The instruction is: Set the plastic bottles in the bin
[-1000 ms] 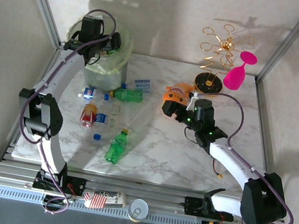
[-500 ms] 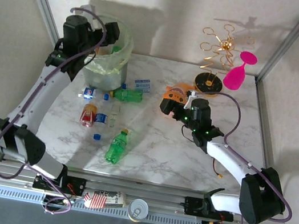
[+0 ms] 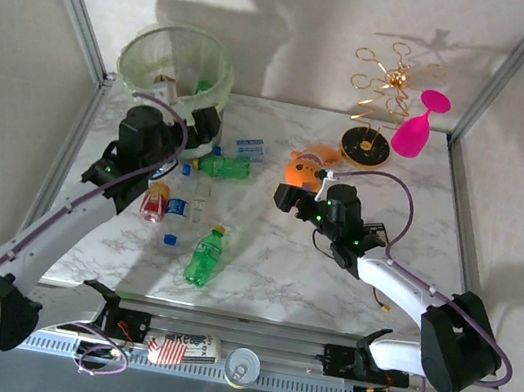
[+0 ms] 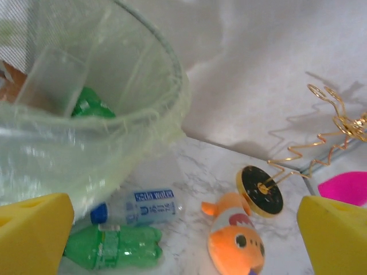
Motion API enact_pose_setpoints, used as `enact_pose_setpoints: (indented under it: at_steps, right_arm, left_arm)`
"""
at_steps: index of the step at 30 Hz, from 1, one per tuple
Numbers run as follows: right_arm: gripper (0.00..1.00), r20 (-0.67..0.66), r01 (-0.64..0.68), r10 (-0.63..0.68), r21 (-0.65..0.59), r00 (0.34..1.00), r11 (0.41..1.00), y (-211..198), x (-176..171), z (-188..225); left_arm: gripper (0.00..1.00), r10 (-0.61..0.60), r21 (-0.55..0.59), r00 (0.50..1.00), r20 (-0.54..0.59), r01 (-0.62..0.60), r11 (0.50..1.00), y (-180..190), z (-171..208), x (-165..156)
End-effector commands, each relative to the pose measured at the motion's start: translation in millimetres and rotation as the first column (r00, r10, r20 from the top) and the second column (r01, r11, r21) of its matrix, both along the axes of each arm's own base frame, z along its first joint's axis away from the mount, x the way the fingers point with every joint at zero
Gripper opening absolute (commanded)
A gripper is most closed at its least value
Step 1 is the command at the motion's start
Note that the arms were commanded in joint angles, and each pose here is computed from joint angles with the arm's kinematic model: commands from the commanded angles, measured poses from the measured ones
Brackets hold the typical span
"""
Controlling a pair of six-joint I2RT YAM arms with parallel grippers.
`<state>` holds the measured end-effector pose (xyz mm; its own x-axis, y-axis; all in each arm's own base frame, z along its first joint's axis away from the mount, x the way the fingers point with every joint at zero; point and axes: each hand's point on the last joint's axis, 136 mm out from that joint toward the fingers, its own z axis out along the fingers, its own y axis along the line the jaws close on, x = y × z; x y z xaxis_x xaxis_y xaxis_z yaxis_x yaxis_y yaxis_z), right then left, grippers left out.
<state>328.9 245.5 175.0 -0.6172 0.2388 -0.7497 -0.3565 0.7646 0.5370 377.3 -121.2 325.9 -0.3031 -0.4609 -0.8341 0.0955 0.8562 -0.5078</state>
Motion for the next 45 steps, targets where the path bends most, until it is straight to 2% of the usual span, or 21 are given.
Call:
enact_pose_setpoints:
  at_steps: [1, 8, 13, 19, 24, 28, 39, 45]
  right_arm:
    - [0.99, 0.042, -0.001, 0.002, -0.015, 0.999, 1.0, 0.9, 3.2, 10.2]
    - [0.99, 0.071, 0.068, -0.067, -0.012, 0.995, 0.998, -7.1, 12.5, 14.8]
    - [0.99, 0.068, 0.03, -0.031, 0.017, 0.997, 0.999, 2.2, 12.7, 12.9]
    - [0.99, 0.037, -0.035, 0.033, 0.061, 0.999, 0.997, 20.6, 15.1, 6.2]
    - [0.99, 0.014, -0.065, 0.064, 0.074, 0.998, 0.995, 28.3, 15.2, 1.7]
    - [0.99, 0.017, -0.05, 0.049, 0.065, 0.999, 0.997, 24.0, 13.9, 1.3]
    - [0.99, 0.037, -0.015, 0.013, 0.05, 0.999, 0.999, 13.0, 11.0, 2.6]
    - [0.99, 0.032, -0.024, 0.022, 0.05, 0.999, 0.998, 15.0, 10.7, 1.0]
  left_arm:
    - [1.0, -0.055, -0.024, 0.993, -0.108, 0.052, 0.998, -11.8, -40.8, -23.7]
    - [1.0, -0.07, -0.005, 0.957, -0.283, 0.071, 0.997, -22.4, -131.6, -91.0]
    - [1.0, -0.061, -0.004, 0.917, -0.394, 0.064, 0.998, -24.0, -186.9, -139.8]
    - [1.0, -0.079, 0.052, 0.865, -0.496, 0.12, 0.991, -32.7, -228.8, -173.5]
    - [1.0, -0.076, 0.146, 0.846, -0.528, 0.179, 0.973, -43.3, -248.2, -178.1]
    - [0.99, -0.086, 0.168, 0.832, -0.549, 0.21, 0.963, -50.8, -262.9, -178.4]
    - [0.86, -0.109, 0.241, 0.788, -0.605, 0.312, 0.919, -63.5, -296.3, -184.4]
    - [0.73, -0.114, 0.262, 0.785, -0.609, 0.334, 0.905, -66.8, -304.5, -184.0]
